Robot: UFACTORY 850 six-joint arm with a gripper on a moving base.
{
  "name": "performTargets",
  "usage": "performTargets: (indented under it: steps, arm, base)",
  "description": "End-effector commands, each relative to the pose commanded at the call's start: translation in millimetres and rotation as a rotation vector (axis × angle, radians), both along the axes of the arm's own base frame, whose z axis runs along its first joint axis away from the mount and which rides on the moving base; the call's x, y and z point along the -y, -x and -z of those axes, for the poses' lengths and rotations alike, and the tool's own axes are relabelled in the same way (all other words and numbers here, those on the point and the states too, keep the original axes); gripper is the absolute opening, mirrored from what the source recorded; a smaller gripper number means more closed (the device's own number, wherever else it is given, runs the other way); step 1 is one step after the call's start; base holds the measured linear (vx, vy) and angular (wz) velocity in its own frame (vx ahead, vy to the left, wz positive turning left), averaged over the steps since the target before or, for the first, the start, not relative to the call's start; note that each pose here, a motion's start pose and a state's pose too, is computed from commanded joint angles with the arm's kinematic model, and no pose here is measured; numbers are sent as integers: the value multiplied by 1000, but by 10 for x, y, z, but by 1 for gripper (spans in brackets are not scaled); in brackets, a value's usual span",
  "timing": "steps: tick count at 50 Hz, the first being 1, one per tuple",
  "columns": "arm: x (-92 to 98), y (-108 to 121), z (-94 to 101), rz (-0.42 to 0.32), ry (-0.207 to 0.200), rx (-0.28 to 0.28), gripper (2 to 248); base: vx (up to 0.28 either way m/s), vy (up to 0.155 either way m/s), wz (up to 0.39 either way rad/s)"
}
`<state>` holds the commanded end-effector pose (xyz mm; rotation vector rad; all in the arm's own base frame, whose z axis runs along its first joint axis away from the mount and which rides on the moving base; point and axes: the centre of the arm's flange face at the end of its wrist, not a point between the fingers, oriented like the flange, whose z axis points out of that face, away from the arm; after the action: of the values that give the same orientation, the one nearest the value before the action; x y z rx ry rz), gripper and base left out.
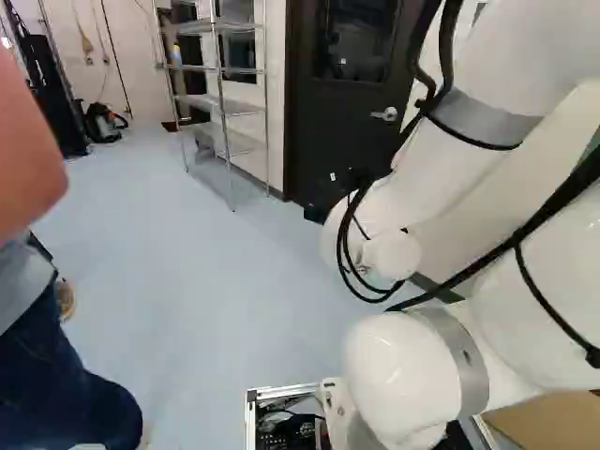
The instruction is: Open the door and move inside
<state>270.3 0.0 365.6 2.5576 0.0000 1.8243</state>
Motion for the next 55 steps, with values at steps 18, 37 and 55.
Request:
performTargets:
  steps: [18,37,55]
  arm:
    - [0,0,0,0,0,0,247]
    - [0,0,0,0,0,0,247]
    - [0,0,0,0,0,0,247]
  base:
    - [0,0,0]
    - [0,0,0]
    - [0,0,0]
